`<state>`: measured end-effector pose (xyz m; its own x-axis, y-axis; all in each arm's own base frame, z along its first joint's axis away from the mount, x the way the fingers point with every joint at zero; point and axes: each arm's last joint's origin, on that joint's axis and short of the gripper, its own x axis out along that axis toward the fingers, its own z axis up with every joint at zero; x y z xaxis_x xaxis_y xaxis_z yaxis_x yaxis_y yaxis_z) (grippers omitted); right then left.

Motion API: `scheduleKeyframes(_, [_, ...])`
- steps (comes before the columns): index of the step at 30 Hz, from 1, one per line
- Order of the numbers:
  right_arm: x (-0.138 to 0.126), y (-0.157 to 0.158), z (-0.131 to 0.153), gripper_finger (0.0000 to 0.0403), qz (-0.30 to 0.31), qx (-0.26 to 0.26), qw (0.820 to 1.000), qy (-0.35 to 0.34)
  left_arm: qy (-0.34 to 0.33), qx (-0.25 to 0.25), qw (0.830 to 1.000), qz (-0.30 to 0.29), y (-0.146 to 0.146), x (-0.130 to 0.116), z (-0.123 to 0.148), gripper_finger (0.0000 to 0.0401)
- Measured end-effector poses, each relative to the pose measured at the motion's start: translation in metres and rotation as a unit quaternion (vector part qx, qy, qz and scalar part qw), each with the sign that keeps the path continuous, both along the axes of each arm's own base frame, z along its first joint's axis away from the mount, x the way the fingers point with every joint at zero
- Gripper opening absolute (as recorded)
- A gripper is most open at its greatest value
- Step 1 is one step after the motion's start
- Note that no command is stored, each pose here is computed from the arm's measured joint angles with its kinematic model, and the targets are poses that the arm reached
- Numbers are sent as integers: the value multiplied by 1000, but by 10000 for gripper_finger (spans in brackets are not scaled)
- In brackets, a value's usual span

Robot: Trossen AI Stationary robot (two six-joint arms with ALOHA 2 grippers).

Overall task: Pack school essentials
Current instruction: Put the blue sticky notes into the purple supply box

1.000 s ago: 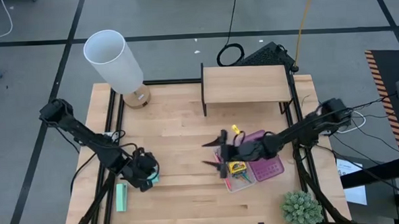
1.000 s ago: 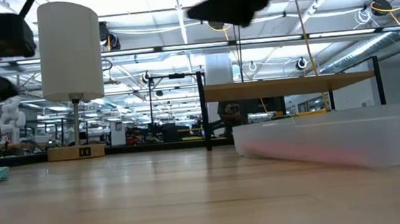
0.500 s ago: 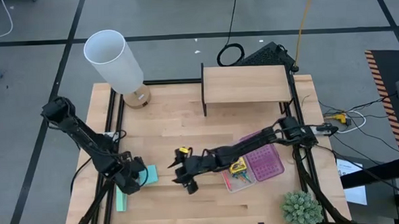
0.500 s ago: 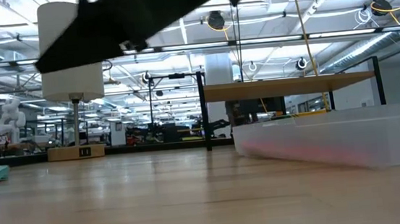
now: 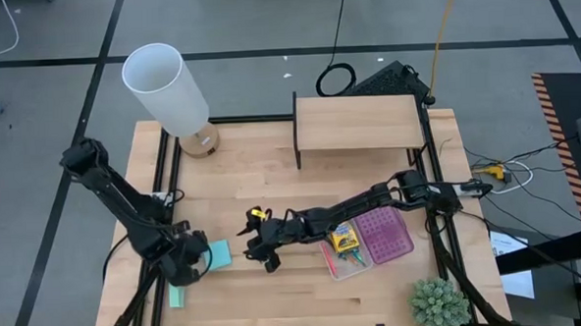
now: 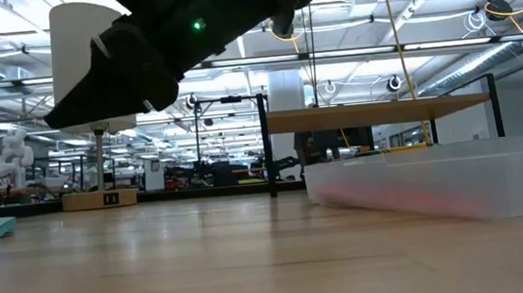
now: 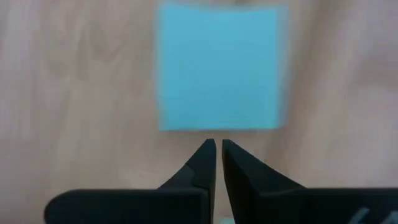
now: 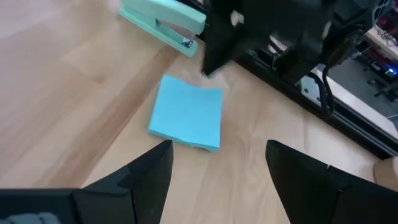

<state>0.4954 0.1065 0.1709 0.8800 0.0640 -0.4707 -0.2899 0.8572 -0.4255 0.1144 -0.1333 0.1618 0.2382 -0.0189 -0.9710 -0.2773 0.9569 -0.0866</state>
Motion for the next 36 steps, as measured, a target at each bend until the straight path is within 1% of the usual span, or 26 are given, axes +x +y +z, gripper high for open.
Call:
scheduleKeyframes(4, [-2,-2,-5,251,-1,0,1000,3,-56,19,998,-33,-10,6,24,30])
scheduleKeyframes(7, [-3,-3,-8,251,1,-2,1000,-8,-107,35,993,-40,-12,11,25,30])
scheduleKeyframes(8, [-3,-3,-9,251,2,-3,1000,-14,-106,41,993,-37,-10,10,20,30])
scheduleKeyframes(10, [-5,-3,-13,251,5,-8,1000,-26,-84,44,995,-30,-6,9,6,30])
scheduleKeyframes(14, [-6,1,-15,251,10,-9,999,-32,-68,18,997,-18,-1,4,-19,30])
scheduleKeyframes(17, [-7,3,-14,251,10,-5,999,-32,-88,-1,996,-14,1,2,-32,30])
scheduleKeyframes(19, [-7,4,-14,251,13,-3,999,-32,-99,-11,995,0,4,1,-39,30])
scheduleKeyframes(23, [-6,2,-14,251,42,31,998,-26,-114,-20,993,20,9,0,-47,30])
scheduleKeyframes(24, [-6,1,-16,251,44,33,998,-24,-118,-20,993,20,9,0,-48,30])
scheduleKeyframes(26, [-5,0,-21,251,46,21,998,-21,-125,-19,992,17,10,0,-49,30])
scheduleKeyframes(31, [-5,1,-36,251,76,-34,997,-3,-130,-8,991,6,12,3,-49,30])
scheduleKeyframes(36, [-8,5,-39,251,89,-66,994,11,-143,1,990,9,18,11,-50,30])
